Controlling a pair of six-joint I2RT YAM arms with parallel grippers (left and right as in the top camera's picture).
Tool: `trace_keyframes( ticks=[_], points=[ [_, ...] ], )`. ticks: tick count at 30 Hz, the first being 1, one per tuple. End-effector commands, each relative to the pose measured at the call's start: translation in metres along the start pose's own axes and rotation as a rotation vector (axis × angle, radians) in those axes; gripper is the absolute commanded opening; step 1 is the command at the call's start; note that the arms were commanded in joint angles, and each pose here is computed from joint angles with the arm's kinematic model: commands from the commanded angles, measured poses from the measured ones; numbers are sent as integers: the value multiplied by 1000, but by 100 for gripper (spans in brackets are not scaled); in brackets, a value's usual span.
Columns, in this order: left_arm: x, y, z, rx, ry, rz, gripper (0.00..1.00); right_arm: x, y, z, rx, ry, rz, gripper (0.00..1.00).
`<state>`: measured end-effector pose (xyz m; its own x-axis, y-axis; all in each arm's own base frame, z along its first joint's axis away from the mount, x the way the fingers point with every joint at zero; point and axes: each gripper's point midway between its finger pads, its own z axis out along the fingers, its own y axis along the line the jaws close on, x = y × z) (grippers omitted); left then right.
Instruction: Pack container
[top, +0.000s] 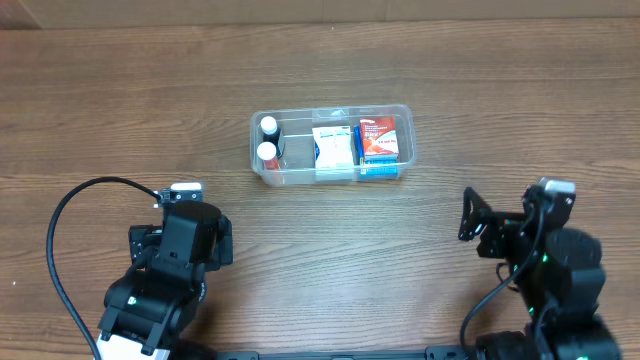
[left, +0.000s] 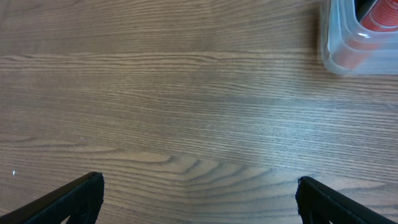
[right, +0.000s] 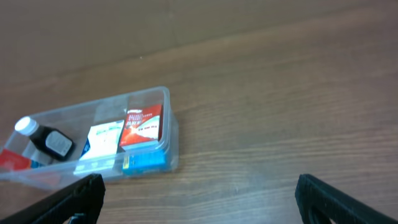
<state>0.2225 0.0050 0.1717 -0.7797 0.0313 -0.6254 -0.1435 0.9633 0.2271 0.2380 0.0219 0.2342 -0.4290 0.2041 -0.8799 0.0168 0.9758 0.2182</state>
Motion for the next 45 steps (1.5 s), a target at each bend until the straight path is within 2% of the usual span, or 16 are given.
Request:
trace_keyframes(
  ticks=[1,9,18,22,31,45],
  points=[
    [2,3,2,-24,3,-11,100,11,1,-1,-44,-118,-61,100],
    [2,2,3,-25,8,-9,100,13,0,-12,-101,-395,-77,100],
    [2,2,3,-25,8,-9,100,23,2,9,-97,-464,-253,100],
    [2,2,3,-25,8,-9,100,29,3,19,-119,-531,-268,100],
    [2,2,3,-25,8,-9,100,56,-3,33,-104,-407,-272,100],
    [2,2,3,-25,8,-9,100,57,-3,34,-103,-401,-272,100]
  ],
)
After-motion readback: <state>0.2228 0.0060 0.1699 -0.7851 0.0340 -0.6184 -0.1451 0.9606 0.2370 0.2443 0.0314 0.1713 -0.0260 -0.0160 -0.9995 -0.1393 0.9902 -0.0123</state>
